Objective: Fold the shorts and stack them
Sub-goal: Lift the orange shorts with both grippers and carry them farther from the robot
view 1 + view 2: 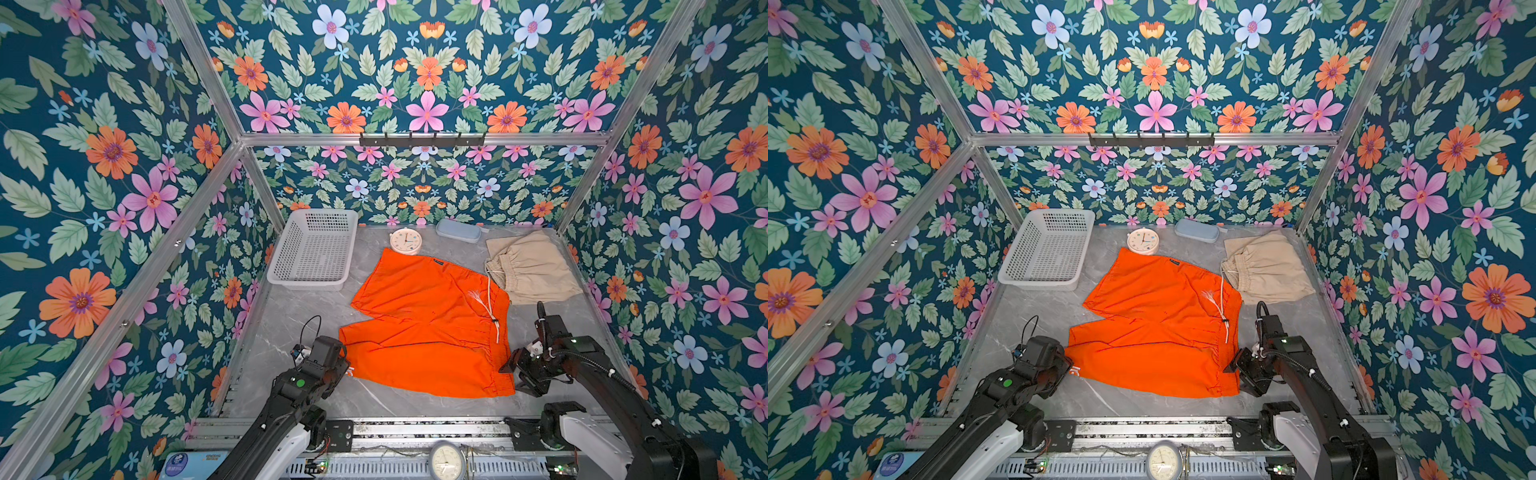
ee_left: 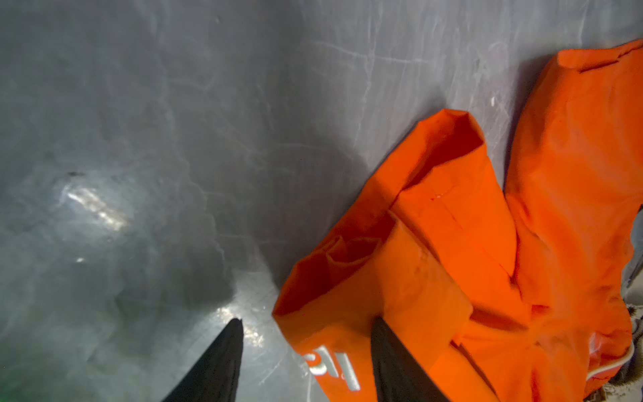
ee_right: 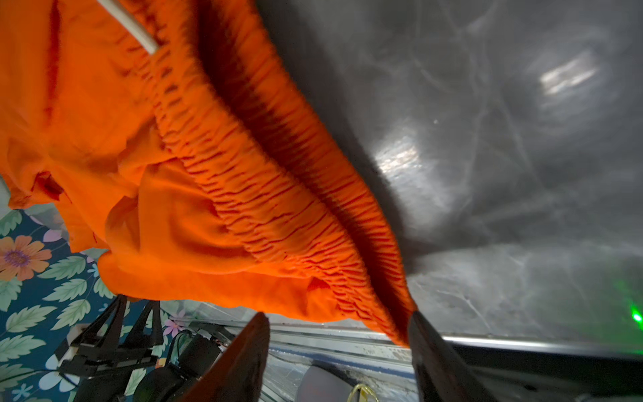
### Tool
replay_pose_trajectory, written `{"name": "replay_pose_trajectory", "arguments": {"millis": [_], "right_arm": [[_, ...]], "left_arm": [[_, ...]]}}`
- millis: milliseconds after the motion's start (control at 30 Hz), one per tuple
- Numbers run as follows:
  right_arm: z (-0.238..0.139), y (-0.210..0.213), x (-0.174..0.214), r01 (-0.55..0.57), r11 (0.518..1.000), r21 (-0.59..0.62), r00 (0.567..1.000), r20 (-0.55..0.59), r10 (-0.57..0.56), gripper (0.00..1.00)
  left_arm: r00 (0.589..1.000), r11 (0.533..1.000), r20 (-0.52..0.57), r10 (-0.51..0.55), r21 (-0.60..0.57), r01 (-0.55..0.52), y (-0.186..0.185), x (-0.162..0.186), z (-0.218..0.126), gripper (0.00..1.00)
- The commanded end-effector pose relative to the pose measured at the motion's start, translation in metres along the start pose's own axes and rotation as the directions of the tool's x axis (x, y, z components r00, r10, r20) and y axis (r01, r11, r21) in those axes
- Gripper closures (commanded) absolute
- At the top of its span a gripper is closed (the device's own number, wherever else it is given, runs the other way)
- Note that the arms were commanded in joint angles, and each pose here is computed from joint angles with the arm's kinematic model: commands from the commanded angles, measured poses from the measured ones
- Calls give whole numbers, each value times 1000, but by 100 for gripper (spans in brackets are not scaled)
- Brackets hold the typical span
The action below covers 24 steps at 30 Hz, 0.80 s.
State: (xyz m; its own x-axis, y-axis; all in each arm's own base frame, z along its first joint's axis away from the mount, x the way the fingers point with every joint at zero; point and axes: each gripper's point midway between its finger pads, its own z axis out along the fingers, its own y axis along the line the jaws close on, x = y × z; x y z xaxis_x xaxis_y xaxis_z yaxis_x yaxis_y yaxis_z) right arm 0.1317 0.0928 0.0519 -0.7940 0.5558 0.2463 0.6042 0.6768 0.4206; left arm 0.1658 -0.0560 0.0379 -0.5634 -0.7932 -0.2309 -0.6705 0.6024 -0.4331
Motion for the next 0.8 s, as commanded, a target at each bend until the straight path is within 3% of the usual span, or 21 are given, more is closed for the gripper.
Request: {"name": "replay_pose_trajectory", "arguments": {"millis": [0,233,333,467,633,700,767], "right_arm": [[3,-8,6,-15,1000,23,1000,-22,16,36],[5,-24,8,-28,995,93,999,-22,30,36],[6,-23,6,-27,996,83,1000,-10,28,29],[9,-24,7,-28,996,79,999,-21,29,29],[18,-16,9,-33,999,26,998,-56,34,31],[21,-13,10,-34,999,6,997,-72,34,38],[24,-12,10,-37,999,-12,996,-81,36,51]], "left_arm": [[998,999,40,39,24,-40,-13,-9,2,41],[998,998,30,56,0,-56,-16,-8,9,40],[998,998,26,65,-12,-64,-12,-6,13,39],[997,998,32,64,-25,-64,-7,-7,15,41],[997,997,38,74,-20,-73,-9,-8,15,61],[996,997,30,80,-5,-79,-13,-7,13,70],[996,996,25,87,6,-87,-17,-7,11,76]]}}
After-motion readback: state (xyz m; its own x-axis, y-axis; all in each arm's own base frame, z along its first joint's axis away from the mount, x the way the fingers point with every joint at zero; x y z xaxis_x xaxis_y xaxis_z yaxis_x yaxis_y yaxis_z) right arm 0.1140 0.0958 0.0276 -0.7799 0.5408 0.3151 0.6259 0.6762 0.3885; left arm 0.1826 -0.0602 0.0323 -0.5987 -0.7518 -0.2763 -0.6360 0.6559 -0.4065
